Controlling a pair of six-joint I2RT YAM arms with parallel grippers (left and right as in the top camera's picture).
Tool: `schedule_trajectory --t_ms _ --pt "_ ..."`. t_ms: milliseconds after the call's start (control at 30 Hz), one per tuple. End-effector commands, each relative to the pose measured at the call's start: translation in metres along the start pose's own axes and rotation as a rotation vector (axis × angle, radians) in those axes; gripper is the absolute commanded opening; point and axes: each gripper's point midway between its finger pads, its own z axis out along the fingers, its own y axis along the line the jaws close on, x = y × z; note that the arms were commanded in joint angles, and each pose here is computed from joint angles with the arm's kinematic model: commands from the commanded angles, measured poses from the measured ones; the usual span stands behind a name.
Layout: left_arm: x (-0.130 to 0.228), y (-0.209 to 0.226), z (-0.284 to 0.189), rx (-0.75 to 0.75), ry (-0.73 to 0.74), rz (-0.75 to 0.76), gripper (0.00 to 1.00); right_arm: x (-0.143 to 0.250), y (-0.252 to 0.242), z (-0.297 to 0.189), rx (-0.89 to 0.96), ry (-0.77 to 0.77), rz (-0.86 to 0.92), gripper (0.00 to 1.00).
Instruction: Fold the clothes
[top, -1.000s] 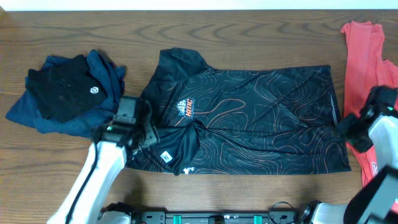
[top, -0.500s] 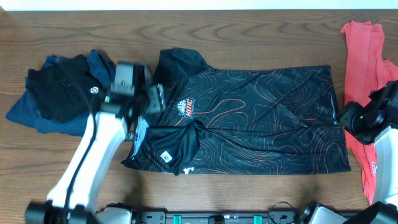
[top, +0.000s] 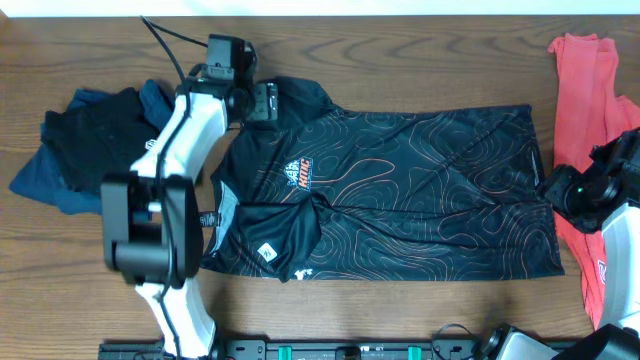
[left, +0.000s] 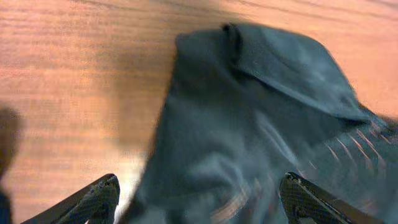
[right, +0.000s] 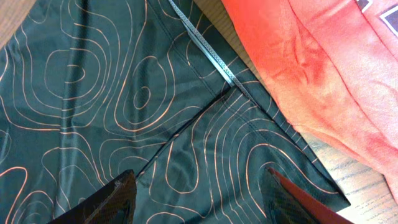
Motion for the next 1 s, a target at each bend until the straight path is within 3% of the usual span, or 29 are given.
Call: schedule_trajectory --t_ms 0,333,800,967 --pt "-0.018 0.007 0.012 0.062 -0.026 -0.008 0.85 -0.003 0.002 -0.005 -0.013 -0.013 -0.019 0.63" --pt "-0.031 0.008 0.054 0.136 -0.102 0.015 0.84 0.001 0.001 -0.005 -0.009 0.004 -0.016 0.63" --pt "-0.017 -0.006 0.083 0.195 -0.077 0.033 0.84 0.003 0.001 -0.005 -0.008 0.01 -0.015 0.63" --pt "-0.015 -0.017 0.084 0.205 -0.075 0.05 0.72 0.003 0.001 -0.005 -0.008 0.01 -0.015 0.63"
